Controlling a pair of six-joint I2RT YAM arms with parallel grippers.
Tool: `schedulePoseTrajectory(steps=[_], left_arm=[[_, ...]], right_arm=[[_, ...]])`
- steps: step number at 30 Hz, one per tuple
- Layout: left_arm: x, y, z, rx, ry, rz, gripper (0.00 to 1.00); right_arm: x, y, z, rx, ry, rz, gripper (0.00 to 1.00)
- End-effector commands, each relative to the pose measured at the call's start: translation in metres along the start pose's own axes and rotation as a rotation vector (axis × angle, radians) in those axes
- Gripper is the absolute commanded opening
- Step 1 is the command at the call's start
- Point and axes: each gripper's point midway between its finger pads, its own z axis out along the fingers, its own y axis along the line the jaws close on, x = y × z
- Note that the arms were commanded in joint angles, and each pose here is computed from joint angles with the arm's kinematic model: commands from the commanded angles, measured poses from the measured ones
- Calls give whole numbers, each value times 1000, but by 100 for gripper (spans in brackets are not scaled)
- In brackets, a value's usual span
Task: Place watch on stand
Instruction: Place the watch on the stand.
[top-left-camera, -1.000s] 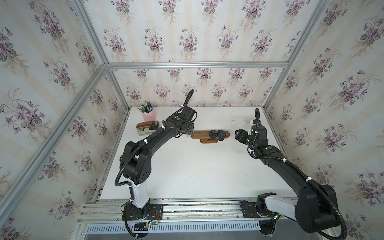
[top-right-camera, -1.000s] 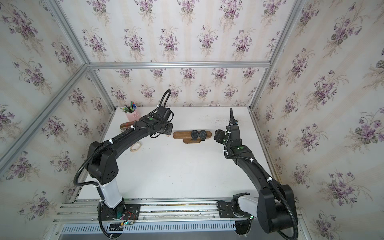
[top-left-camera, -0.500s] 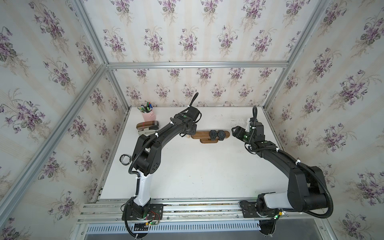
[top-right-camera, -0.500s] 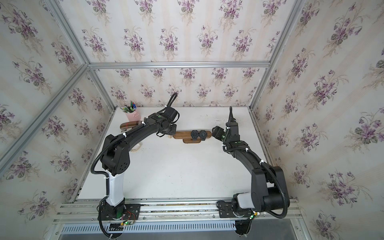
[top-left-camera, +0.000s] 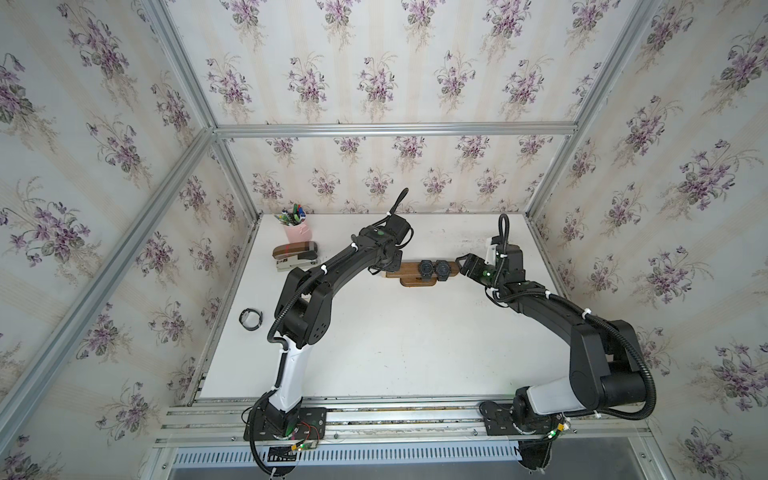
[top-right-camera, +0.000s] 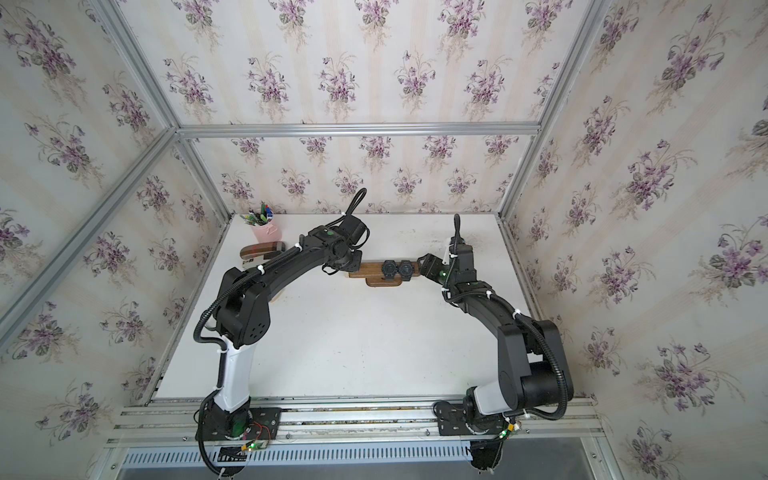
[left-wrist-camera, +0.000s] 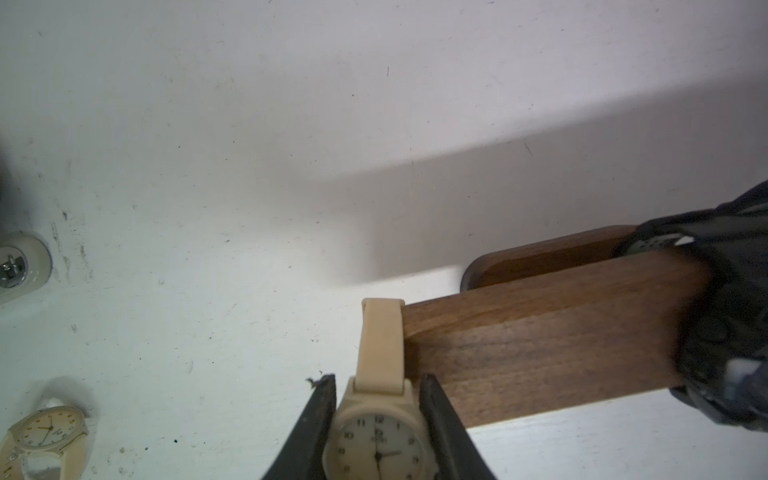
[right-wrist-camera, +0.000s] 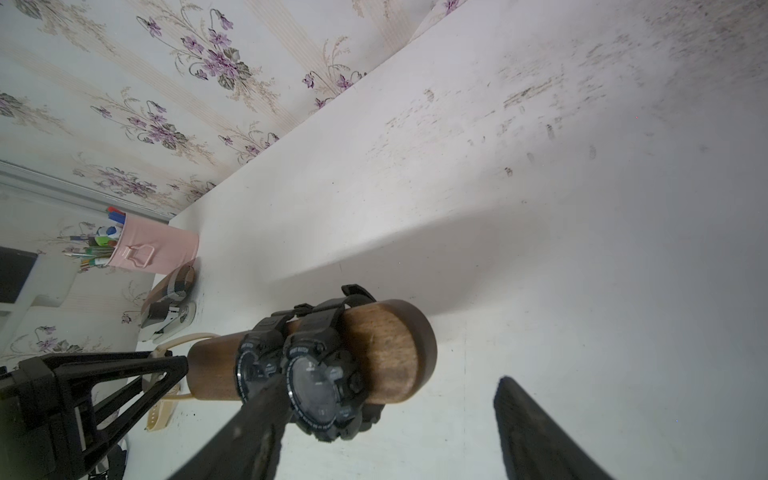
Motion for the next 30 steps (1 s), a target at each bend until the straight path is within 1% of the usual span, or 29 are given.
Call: schedulePoseTrajectory(steps=[1,4,8,17,22,23,26,30], left_arm=[[1,-1,-2,-30,6,-1,20],[-3,-6,-4,-70,2,31,20],[-2,-14,0,-50,12,26,20],[0,-10,3,-89,19,27,21],[-1,-10,3,-94,16,31,21],[-1,-12,4,-91,16,34,21],[-3,-16,8,-80,16,38,22],[-9,-21,11,-72,14,38,22]], right_arm=[[-3,6,3,-35,-11,2,78],[1,8,8,-59,10,3,76],[5,10,11,-77,21,13,75],[11,11,9,-91,29,26,73],[-5,5,3,-26,-21,17,73],[-8,2,4,3,-24,19,71],[-11,0,14,29,4,25,69],[-8,-9,27,59,30,51,62]])
